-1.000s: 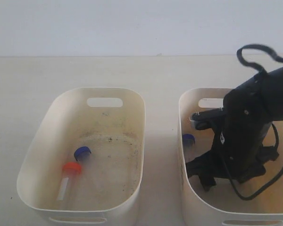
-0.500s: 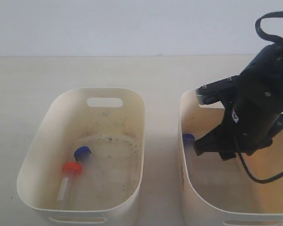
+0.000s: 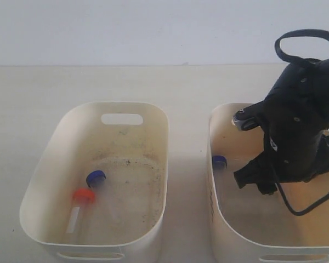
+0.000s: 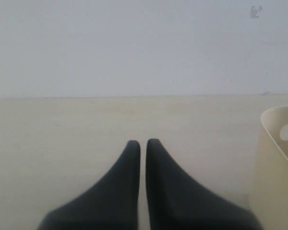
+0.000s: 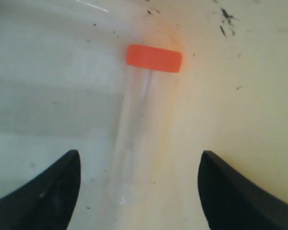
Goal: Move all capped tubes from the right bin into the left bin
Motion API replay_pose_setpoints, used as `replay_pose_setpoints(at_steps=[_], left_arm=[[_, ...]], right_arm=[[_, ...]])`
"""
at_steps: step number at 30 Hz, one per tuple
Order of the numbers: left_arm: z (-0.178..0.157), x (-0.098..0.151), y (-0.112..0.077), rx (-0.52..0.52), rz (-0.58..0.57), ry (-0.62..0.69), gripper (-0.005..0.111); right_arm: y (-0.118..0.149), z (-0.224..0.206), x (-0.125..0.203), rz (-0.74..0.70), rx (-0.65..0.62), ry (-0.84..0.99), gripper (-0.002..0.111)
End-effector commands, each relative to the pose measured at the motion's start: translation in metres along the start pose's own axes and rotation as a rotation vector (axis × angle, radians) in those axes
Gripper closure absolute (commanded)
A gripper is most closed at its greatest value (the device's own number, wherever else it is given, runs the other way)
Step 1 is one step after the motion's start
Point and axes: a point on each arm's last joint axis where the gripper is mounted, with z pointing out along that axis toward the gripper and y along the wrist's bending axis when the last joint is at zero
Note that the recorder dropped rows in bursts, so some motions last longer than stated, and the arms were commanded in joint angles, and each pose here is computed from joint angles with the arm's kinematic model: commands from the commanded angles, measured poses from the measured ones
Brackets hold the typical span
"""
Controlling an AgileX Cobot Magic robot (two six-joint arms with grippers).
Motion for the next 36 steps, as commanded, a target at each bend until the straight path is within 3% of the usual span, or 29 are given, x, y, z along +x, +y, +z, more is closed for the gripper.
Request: replay_pose_setpoints(at_steps=[1,16,25,28,33,36], left_arm=[[0.0,-0.001,0.0,0.008,-0.007,-0.005,0.103],[0.0,-0.001,0.0,0.008,-0.007,-0.005,0.103],[0.0,-0.001,0.0,0.008,-0.007,-0.005,0.103],[0.0,-0.001,0.0,0.008,-0.007,-0.005,0.103],[0.0,-0.001,0.0,0.008,-0.007,-0.005,0.103],[0.0,-0.001,0.0,0.008,-0.007,-0.005,0.103]], right_arm=[[0.004,0.017,0.004,0.016,0.009,0.069,0.041],[0.015,0.022,0.003,0.054,-0.078,0.074,0.041],[0.009,0.013,-0.003,0.053,-0.016,0.108,0.042],[0.005,0.006,-0.005,0.055,-0.003,0.086,0.055],[-0.003,-0.018,-0.008,0.081,-0.052,-0.029,0.089],[-0.008,-0.033,-0.008,0.098,-0.08,-0.093,0.103]])
